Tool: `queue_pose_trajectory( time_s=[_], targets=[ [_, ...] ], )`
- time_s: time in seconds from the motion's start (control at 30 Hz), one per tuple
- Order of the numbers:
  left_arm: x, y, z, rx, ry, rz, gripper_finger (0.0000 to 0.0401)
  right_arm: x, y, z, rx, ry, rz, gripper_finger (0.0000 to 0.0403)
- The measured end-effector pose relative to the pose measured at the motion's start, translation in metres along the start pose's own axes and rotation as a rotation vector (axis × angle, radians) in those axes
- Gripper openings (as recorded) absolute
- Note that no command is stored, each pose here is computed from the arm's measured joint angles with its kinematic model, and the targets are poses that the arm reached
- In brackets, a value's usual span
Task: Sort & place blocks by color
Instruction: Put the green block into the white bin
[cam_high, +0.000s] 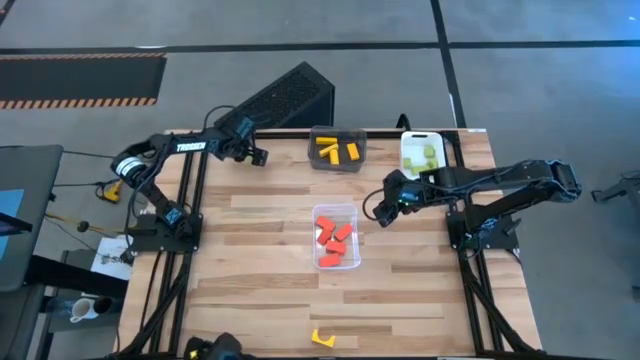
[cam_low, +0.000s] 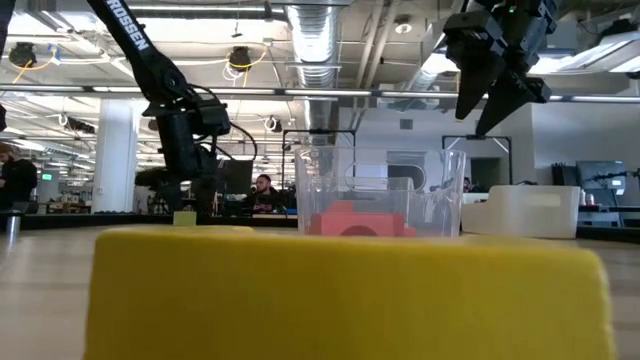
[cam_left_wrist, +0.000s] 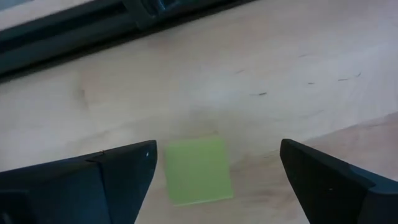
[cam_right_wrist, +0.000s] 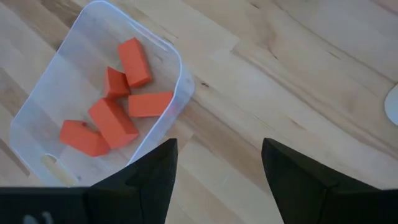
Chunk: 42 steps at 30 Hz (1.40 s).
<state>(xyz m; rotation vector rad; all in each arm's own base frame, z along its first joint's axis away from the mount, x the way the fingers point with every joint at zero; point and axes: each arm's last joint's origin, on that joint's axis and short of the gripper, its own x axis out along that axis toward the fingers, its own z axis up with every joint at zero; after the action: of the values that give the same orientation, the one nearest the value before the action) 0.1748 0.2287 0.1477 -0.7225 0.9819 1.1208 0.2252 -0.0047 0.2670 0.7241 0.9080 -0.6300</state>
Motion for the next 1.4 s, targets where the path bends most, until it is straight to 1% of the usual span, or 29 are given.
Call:
queue_pose_trajectory(
  time_s=[0.1,0.2,0.27,0.67,1.03,1.13,1.3,1.4],
  targets=[
    [0.0032,-0.0015,-0.0021,-0.040,0.020,0.012,0.0311,0.0002,-0.0006,0.0007,0.002,0.007,0.004,0.0255],
    [0.0033,0.0025,-0.0041,-0.058,0.034,0.066,0.0298,0.0002,-0.0004,0.0005,-0.001,0.013,0.010,0.0255],
    [0.0035,0.0054,-0.0045,-0.065,0.044,0.081,0.0288,0.0003,-0.0002,0.0003,-0.002,0.015,0.011,0.0255],
    [0.0038,0.0057,-0.0038,-0.074,0.052,0.041,0.0220,0.0002,0.0001,-0.0001,-0.023,0.017,0.013,0.0255],
    [0.0037,0.0059,-0.0040,-0.079,0.054,0.042,0.0133,0.0002,0.0001,-0.0002,-0.023,0.018,0.013,0.0255],
    [0.0033,0.0059,-0.0038,-0.069,0.051,0.042,0.0116,0.0002,0.0001,-0.0002,-0.023,0.018,0.013,0.0255],
    [0.0029,0.0043,-0.0038,-0.039,0.051,0.030,0.0107,0.0002,0.0000,-0.0003,-0.024,0.020,0.012,0.0255],
    [-0.0009,-0.0015,-0.0053,-0.020,0.058,-0.030,0.0109,-0.0015,0.0003,-0.0017,-0.029,0.020,0.017,0.0255]
  ],
)
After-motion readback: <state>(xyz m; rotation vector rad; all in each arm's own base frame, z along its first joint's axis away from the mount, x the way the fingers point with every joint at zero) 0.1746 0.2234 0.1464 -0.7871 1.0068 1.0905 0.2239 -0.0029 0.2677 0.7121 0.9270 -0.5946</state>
